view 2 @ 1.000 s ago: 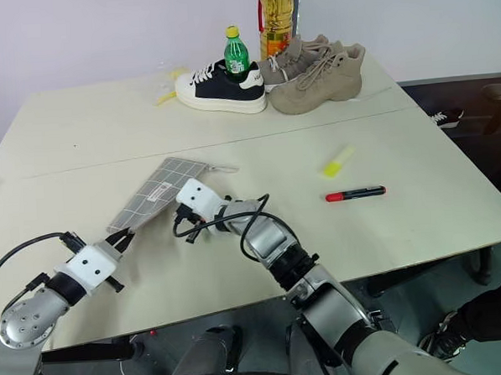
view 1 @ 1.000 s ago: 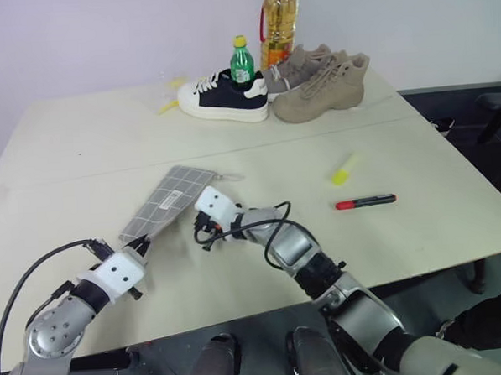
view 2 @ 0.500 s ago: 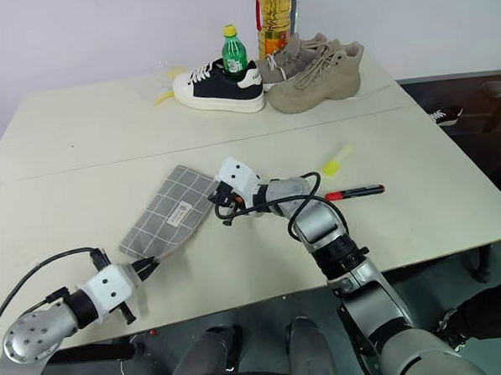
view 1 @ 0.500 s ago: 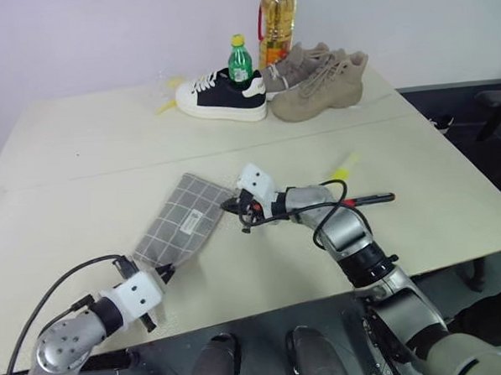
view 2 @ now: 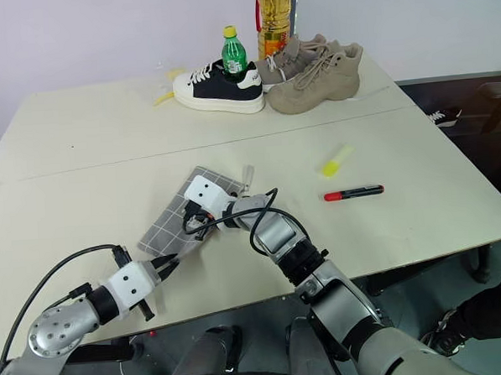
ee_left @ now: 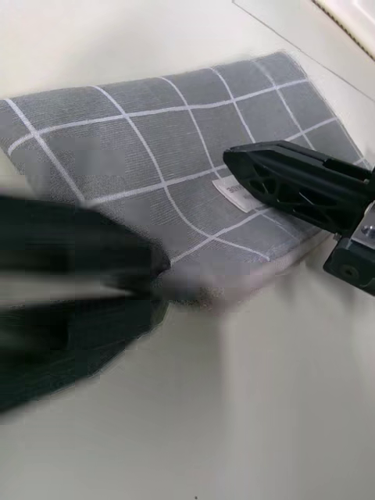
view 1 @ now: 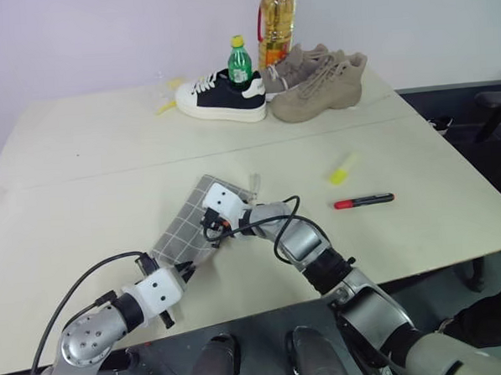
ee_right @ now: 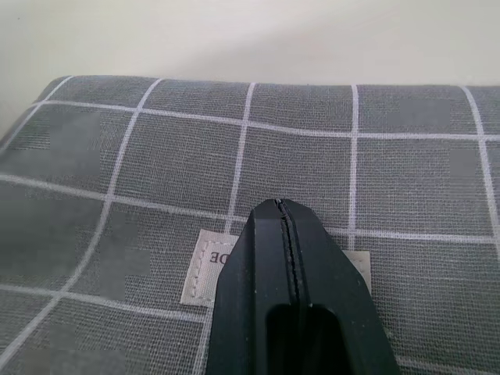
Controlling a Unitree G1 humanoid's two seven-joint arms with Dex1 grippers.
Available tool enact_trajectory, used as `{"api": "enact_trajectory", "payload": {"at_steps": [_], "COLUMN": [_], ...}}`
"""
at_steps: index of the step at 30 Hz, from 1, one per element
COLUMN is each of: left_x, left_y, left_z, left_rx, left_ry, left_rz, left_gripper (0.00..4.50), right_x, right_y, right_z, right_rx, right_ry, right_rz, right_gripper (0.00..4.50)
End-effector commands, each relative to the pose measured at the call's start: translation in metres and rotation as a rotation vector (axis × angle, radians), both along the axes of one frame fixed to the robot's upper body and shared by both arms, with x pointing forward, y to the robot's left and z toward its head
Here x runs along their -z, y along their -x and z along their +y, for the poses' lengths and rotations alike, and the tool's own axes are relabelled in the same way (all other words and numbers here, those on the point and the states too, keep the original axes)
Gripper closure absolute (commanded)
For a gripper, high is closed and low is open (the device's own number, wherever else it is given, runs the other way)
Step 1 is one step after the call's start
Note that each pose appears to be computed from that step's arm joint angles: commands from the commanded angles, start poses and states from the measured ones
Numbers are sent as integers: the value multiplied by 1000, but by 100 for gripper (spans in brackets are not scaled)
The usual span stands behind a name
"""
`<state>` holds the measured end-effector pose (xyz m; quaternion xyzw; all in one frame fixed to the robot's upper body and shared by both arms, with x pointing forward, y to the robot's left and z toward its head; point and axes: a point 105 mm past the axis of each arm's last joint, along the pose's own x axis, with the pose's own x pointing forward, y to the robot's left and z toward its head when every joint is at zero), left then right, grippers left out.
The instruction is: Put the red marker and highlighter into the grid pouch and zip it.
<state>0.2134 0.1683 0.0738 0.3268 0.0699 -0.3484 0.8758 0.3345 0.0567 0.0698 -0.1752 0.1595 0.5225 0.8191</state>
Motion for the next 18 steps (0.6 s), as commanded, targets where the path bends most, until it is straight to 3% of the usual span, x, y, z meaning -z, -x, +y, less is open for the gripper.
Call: {"api": "enact_trajectory", "payload": {"at_steps": [1,5,11,14,18], "left_x": [-12,-12,-16,-18,-18], "left_y": [-6,-13,-26,-26,-25], "left_z": [0,-4,-8,-8,-5], "left_rx": [12,62,76,69,70], "left_ry": [-26,-119,-124,-95,-91], "left_rz": [-81,-160,-234,-248,-240], "left_gripper": [199,2,2,87,293], "right_x": [17,18,20,20,13], "right_y": [3,4,7,6,3], "right_z": [-3,-2,-3,-5,-7], "right_rx": [24,34,42,52,63], "right_ry": [52,44,44,43,17], "right_rz": [41,55,61,58,41], "right_gripper": [450,450,450,450,450]}}
